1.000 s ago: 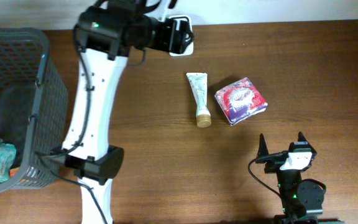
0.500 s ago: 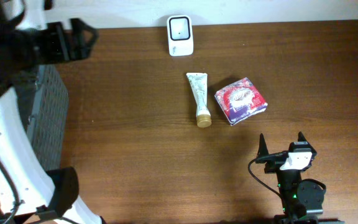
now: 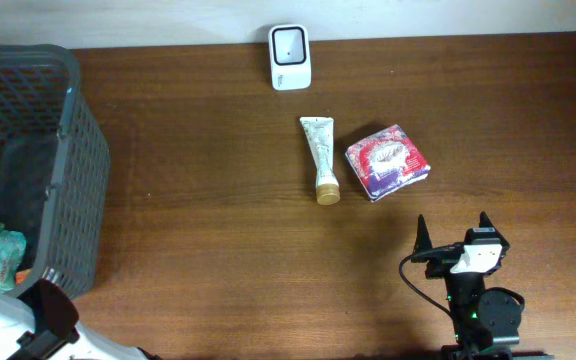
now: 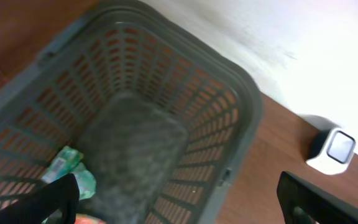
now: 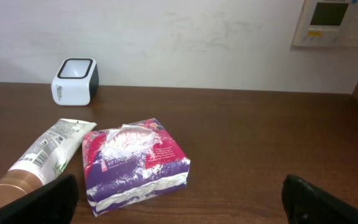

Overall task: Scan the item barcode
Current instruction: 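Reach the left gripper into the basket and grasp the green packet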

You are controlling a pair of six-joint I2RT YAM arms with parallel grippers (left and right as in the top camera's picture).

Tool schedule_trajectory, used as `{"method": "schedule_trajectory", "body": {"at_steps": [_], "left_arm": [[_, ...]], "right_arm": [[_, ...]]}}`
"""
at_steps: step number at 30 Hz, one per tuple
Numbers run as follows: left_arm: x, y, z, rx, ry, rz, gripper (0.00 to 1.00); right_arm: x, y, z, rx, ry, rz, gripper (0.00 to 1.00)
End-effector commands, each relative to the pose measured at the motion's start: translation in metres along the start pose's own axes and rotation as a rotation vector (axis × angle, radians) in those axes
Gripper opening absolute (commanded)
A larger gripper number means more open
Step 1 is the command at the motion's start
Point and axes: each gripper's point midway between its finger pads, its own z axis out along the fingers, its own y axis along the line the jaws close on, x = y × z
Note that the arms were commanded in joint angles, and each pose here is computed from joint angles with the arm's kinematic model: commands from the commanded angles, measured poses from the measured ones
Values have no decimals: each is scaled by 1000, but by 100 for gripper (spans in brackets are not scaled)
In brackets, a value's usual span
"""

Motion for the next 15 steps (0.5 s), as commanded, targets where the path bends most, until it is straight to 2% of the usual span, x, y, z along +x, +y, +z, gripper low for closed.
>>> {"method": "schedule_trajectory", "body": {"at_steps": [1,3,7,12,15], "left_arm": [[1,25,-5,-111,-5,-33,99],[4,35,-2,-164,12,-37,99],[14,40,12,-166,74,-32,99],[65,66,61,-221,324,-84,99],[87,77,91,-229,408,-100,99]], "right_arm": [[3,1,0,-3,5,3,98],[4,1,0,-3,5,3,99],[4,1,0,-3,5,3,99],[4,1,0,-3,5,3,99],[4,1,0,-3,5,3,99]]}}
